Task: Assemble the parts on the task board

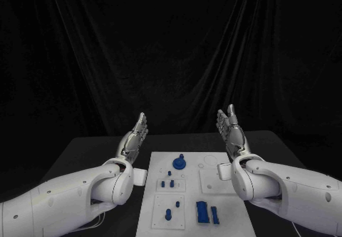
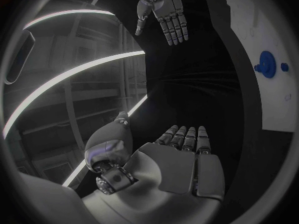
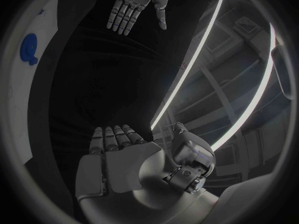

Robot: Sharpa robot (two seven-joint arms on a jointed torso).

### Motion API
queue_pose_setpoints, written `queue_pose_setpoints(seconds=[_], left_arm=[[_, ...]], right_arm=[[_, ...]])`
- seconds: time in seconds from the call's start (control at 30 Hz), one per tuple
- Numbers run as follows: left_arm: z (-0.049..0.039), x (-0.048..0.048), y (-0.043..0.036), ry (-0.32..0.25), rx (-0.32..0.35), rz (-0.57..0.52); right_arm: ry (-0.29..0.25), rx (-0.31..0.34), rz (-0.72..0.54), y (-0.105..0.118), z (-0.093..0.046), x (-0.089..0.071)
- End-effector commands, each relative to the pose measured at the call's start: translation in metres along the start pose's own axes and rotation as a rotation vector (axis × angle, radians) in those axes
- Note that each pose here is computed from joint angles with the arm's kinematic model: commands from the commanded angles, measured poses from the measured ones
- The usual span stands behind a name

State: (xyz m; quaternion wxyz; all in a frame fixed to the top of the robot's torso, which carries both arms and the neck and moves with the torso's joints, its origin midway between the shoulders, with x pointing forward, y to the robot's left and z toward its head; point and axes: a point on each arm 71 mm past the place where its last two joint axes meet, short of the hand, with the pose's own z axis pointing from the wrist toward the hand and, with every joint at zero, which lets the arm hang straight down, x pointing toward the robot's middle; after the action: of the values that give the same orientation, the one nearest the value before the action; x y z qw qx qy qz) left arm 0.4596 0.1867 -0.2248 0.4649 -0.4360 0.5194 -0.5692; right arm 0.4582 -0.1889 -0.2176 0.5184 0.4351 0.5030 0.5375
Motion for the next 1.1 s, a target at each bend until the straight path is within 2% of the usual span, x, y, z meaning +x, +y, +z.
queue_pose_setpoints(seconds=[0.03,1.1], left_arm=[[0.0007,-0.0065,0.0005,-0.161,-0.075,0.012],[0.0011,-0.0061,-0.0006,-0.171,-0.079,0.010]], right_arm=[[-0.070,0.117,0.059,-0.0071,0.0023,-0.0035],[-0.070,0.118,0.060,-0.0071,0.0025,-0.0034]])
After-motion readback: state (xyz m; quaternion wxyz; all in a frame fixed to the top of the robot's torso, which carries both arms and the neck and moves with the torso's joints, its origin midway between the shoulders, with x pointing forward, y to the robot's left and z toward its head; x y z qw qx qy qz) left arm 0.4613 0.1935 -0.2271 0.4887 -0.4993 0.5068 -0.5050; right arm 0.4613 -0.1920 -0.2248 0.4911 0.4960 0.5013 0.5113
